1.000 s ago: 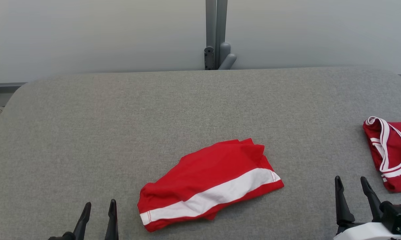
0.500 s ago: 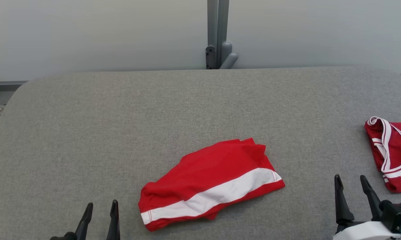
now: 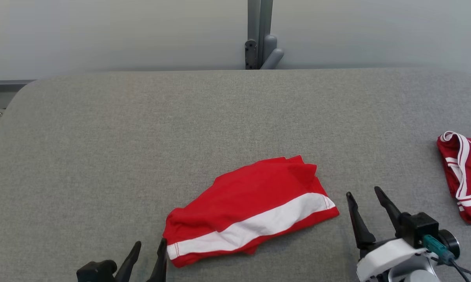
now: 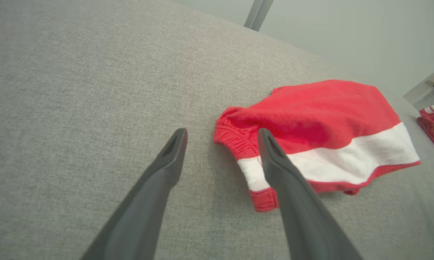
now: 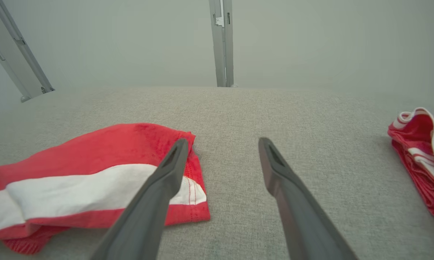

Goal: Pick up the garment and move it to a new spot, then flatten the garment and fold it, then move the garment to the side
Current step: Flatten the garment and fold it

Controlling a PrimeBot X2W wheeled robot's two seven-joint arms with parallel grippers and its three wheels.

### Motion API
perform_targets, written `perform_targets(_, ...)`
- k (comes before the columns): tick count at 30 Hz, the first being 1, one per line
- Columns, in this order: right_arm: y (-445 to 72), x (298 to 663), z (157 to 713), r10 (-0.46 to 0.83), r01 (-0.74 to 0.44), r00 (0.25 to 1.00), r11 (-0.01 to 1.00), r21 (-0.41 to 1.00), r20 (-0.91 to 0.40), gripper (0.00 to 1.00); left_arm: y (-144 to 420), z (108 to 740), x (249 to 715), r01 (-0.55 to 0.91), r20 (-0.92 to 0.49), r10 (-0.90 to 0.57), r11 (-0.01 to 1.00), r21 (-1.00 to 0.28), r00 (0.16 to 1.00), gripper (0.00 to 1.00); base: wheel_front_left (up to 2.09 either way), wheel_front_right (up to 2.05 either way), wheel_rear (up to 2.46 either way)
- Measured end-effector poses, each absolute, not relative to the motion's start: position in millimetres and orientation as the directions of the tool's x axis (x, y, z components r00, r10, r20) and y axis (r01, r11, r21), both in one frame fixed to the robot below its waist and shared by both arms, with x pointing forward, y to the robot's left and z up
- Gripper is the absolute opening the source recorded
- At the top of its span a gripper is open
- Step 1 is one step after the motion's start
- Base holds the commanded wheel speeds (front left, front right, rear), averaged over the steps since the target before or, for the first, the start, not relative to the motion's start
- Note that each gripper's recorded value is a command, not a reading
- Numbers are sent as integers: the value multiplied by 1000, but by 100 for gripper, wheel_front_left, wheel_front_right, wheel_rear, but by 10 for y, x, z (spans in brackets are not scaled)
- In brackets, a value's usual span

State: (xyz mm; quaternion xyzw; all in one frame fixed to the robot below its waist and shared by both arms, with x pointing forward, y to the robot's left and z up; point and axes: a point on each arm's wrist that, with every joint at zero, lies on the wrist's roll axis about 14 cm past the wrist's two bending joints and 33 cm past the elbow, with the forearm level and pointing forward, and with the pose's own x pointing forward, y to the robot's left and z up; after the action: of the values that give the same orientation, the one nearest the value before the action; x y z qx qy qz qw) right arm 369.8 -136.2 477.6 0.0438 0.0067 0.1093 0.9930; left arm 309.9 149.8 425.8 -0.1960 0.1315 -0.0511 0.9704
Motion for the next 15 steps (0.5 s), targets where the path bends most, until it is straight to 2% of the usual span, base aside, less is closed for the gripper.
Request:
perform_targets(8, -1027, 3925, 4460, 370, -371, 913, 928, 24, -174, 100, 1424, 4048, 3077, -12, -375, -165, 904, -428, 912, 100, 0, 0, 0)
perform_targets(12, -895, 3973, 4239, 416, -434, 861, 901, 3, -293, 100, 1409, 3935, 3056, -33, -432, -172, 904, -427, 886, 100, 0, 0, 0)
perform_targets(15, -866, 4006, 4160, 425, -452, 843, 892, -6, -328, 100, 1393, 3905, 3069, -37, -445, -177, 901, -432, 878, 100, 0, 0, 0)
